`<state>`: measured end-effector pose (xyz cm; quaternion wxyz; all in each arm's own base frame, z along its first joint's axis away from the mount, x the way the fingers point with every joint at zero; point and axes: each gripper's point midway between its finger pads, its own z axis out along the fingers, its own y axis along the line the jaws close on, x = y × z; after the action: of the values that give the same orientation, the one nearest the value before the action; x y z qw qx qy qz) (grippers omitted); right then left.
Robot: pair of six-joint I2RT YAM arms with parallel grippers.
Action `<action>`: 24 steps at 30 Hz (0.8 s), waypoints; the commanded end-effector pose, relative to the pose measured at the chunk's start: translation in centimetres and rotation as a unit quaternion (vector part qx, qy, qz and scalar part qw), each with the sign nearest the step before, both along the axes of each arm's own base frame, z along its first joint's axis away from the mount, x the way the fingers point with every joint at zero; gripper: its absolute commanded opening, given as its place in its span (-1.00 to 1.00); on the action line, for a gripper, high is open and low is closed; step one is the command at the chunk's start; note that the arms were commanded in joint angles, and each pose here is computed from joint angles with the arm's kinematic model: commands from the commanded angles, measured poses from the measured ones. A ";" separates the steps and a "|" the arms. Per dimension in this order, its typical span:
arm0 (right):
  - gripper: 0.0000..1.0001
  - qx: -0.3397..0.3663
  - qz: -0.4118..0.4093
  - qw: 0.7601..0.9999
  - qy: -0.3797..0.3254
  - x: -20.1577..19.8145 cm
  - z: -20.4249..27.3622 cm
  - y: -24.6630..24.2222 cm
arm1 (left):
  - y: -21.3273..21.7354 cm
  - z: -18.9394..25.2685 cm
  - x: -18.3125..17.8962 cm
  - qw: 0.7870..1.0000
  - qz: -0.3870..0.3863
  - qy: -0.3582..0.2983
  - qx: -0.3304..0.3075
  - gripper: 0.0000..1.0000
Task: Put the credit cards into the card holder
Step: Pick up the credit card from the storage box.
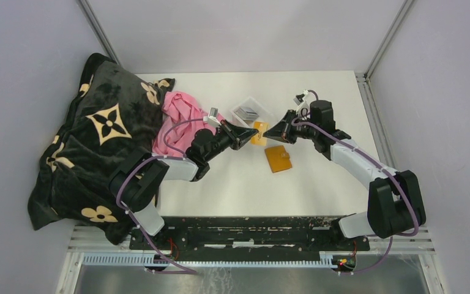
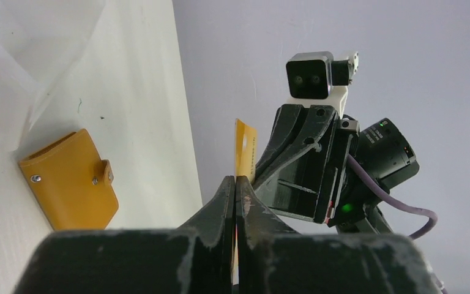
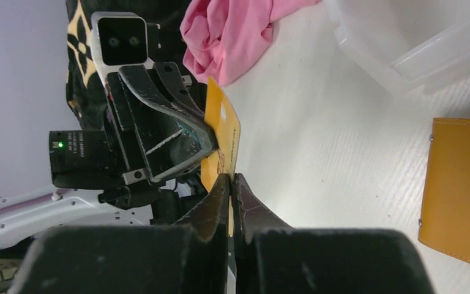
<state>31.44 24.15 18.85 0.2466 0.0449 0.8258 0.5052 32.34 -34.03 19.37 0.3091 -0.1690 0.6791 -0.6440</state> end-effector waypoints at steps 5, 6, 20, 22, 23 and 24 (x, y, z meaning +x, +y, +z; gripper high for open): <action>-0.98 0.052 0.019 0.998 -0.018 0.1 2.8 1.2 | -1.5 0.2 -0.4 0.999 -0.029 0.000 -0.013 -0.44; -0.98 0.042 0.019 0.999 -0.025 0.2 2.9 1.0 | -1.2 -0.6 -0.5 1.000 -0.026 0.007 -0.002 -0.32; -0.98 -0.240 0.045 0.969 0.036 -2.3 -2.8 -5.4 | 3.0 -8.9 -2.6 0.974 0.006 0.042 0.225 0.05; -0.98 -0.275 0.057 0.958 0.047 -2.8 -3.9 -6.2 | 2.9 -9.6 -3.0 0.969 -0.001 0.039 0.245 0.05; -0.98 -0.290 0.063 0.954 0.051 -3.0 -4.3 -6.4 | 2.8 -10.1 -3.3 0.966 -0.005 0.039 0.257 0.04; -0.98 -0.305 0.070 0.948 0.054 -3.1 -4.8 -6.5 | 2.6 -10.4 -3.5 0.963 -0.009 0.037 0.267 0.02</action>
<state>29.60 19.71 15.96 0.1980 -0.0185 0.9247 0.3246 29.75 -31.58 10.42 0.2915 -0.1504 0.8122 -0.4824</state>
